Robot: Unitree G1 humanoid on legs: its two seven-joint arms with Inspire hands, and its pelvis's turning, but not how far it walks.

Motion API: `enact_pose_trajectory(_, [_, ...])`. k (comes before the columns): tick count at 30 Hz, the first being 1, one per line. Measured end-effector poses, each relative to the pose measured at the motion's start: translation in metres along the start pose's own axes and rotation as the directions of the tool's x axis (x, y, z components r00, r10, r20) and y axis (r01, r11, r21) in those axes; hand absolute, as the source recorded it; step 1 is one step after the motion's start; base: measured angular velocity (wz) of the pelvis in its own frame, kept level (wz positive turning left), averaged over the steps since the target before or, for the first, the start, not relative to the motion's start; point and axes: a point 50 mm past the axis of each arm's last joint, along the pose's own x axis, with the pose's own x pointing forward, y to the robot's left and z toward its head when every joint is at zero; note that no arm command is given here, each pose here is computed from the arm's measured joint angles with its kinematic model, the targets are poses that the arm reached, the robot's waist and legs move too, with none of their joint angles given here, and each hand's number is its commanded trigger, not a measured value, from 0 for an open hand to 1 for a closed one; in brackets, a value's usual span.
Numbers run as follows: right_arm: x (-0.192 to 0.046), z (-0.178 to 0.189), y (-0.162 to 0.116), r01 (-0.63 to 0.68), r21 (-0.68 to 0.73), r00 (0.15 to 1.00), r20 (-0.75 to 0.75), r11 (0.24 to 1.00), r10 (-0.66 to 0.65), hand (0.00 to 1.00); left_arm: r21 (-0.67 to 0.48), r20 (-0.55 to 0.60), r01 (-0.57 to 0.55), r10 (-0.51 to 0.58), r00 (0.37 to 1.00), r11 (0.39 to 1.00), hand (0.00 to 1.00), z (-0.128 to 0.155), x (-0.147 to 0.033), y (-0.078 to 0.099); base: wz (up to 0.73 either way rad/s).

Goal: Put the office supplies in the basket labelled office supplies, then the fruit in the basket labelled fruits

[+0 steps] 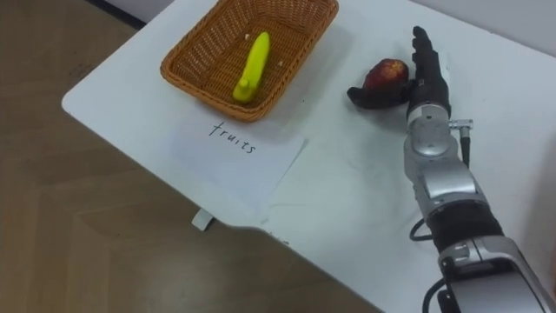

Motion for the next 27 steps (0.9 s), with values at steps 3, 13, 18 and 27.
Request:
enact_pose_trajectory(3, [0.0, 0.001, 0.0, -0.005, -0.013, 1.0, 0.003, 1.0, 0.005, 0.0, -0.001, 0.0, -0.002, 0.002, 1.0, 1.0, 0.0, 0.0, 0.0, 0.0, 0.0])
enact_pose_trajectory(13, [-0.001, 0.001, 0.009, -0.06, -0.158, 0.997, 0.032, 0.986, 0.066, 0.0, -0.014, 0.002, -0.004, 0.004, 1.0, 1.0, 0.0, -0.001, 0.0, 0.005, 0.0])
enact_pose_trajectory(18, [-0.002, 0.001, 0.012, -0.079, -0.173, 0.996, 0.031, 0.982, 0.086, 0.0, -0.009, 0.008, -0.008, 0.008, 1.0, 1.0, 0.0, -0.002, 0.0, 0.007, 0.0])
enact_pose_trajectory(27, [0.001, -0.003, 0.01, -0.11, -0.235, 0.993, 0.012, 0.966, 0.116, 1.0, 0.001, 0.03, -0.004, 0.004, 1.0, 1.0, 0.0, 0.008, 0.004, 0.014, 0.0])
